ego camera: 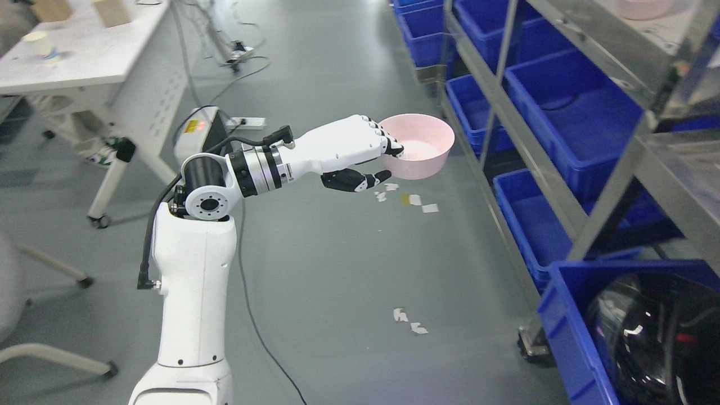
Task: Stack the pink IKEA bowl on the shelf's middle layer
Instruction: 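Hold the pink bowl aloft in the left hand while turning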
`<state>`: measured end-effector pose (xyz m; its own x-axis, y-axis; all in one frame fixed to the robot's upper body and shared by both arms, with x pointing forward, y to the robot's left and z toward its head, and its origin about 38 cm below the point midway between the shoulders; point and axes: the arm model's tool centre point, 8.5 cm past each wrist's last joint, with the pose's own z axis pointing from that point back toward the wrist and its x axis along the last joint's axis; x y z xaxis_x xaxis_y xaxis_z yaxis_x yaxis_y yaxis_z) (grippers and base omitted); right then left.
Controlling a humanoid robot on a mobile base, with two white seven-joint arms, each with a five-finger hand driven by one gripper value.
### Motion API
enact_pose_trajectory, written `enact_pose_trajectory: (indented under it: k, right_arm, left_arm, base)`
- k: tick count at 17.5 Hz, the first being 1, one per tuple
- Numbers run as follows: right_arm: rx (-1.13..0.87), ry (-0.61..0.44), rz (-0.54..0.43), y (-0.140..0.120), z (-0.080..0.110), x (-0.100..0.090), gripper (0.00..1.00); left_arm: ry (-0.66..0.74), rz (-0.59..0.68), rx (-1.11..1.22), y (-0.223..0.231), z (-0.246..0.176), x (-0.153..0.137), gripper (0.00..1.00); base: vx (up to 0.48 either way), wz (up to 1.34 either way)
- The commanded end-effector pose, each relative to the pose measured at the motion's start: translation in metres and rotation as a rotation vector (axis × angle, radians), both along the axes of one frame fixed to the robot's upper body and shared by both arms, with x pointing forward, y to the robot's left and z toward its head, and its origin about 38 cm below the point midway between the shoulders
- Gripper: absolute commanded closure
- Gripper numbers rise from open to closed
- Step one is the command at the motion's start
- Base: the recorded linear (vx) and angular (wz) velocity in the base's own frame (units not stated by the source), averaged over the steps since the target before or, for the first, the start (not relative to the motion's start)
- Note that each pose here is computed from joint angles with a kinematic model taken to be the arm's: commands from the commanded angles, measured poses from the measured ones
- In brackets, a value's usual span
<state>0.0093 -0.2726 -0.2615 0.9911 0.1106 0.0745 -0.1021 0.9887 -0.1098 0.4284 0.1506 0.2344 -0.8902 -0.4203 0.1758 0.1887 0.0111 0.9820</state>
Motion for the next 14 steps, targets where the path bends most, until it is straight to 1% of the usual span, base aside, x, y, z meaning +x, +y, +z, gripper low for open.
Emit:
enact_pose_trajectory:
  k: [1,4,9,14]
  right_arm:
    - [-0.019,0.006,0.0,-0.011,0.001,-0.009,0.0]
    - [-0.019,0.006,0.0,-0.011,0.001,-0.009,0.0]
    - [-0.019,0.006,0.0,-0.011,0.001,-0.009,0.0]
    - [-0.019,0.006,0.0,-0.011,0.001,-0.009,0.0]
  left_arm:
    - [0.019,0.036,0.012,0.011,-0.012,-0.001,0.99]
    - [0.024,0.063,-0.019,0.019,-0.014,-0.001,0.98]
    - [0.043,0.073,-0.05,0.021,-0.025,-0.005,0.97]
    - [0.057,0.071,-0.054,0.021,-0.031,-0.009,0.97]
  base:
    - [0.074,0.9]
    - [0.104,0.7]
    - [0.184,0.44]
    - [0.327,-0.07]
